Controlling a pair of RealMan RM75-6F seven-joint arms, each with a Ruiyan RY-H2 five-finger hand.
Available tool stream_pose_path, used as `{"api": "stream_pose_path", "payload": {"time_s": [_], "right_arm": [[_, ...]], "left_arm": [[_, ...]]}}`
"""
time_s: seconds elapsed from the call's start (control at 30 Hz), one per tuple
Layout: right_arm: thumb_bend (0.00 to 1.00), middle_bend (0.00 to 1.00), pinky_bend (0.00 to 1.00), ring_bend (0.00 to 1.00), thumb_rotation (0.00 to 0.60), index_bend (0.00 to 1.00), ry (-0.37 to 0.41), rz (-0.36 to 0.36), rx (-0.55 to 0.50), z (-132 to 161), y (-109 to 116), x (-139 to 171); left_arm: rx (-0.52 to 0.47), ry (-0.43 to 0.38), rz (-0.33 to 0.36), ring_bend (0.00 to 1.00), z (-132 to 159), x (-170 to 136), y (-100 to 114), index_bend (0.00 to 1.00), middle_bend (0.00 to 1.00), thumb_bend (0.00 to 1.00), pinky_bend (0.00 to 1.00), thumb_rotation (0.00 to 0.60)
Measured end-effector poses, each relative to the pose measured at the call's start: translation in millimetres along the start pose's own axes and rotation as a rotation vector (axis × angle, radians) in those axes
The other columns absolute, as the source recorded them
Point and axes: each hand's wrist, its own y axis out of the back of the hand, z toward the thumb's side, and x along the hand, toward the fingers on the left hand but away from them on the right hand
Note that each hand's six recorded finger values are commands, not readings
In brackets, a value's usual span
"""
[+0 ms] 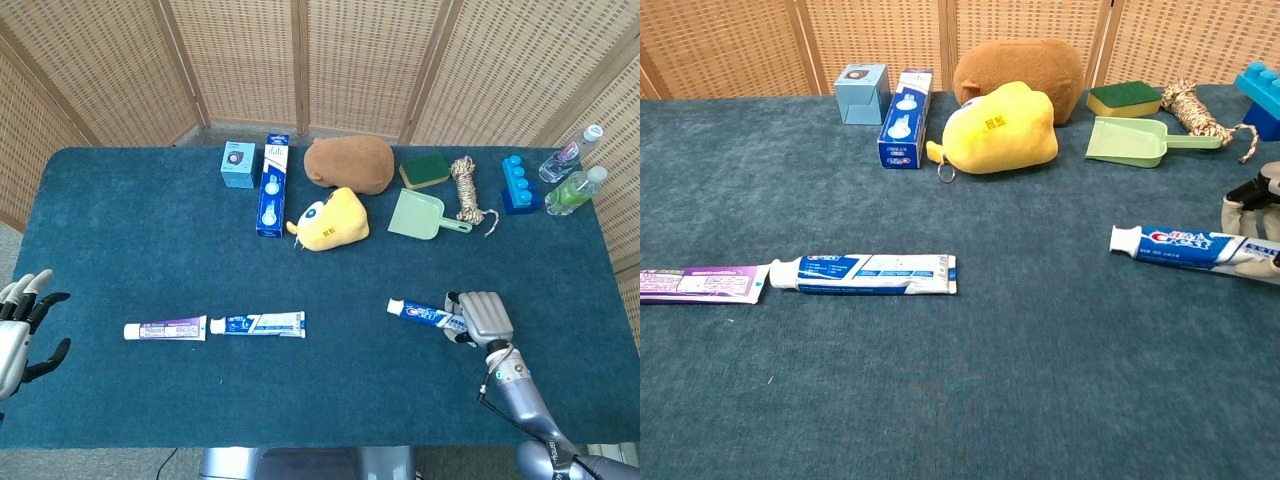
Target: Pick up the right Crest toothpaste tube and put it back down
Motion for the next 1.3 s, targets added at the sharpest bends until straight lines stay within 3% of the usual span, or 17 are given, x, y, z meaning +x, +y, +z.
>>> {"api": "stream_pose_path", "payload": {"time_s": [0.33, 0.63, 1.03, 1.3], "right_arm": [[0.45, 0.74, 0.71, 0.69, 0.6, 0.91, 0.035, 0.058, -0.216, -2.1, 7.0, 5.0], [0.45, 0.76, 0.72, 0.72, 0.6, 0.91, 0.096, 0.128, -0.449, -1.4, 16.7, 13.8], [0.46, 0.76, 0.72, 0.72, 0.6, 0.91, 0.23, 0.177, -0.638, 16.7, 32.4, 28.8], [0.46, 0.76, 0.72, 0.72, 0.6, 0.91, 0.298, 0.23, -0.703, 42.8, 29.4, 35.9]], "left_arm": [[-0.007, -0.026, -0.019, 0.04, 7.3, 5.5, -3.2, 0.23, 0.06, 0.32, 0.13, 0.6], [-0.036, -0.064, -0.047, 0.09, 18.9, 15.6, -7.5, 0.25, 0.09, 0.32, 0.19, 0.6], [-0.074, -0.189, -0.087, 0.13, 57.0, 42.1, -16.3, 0.26, 0.12, 0.32, 0.22, 0.6], [-0.114, -0.336, -0.177, 0.13, 104.0, 63.8, -31.1, 0.27, 0.12, 0.32, 0.24, 0.6]]}}
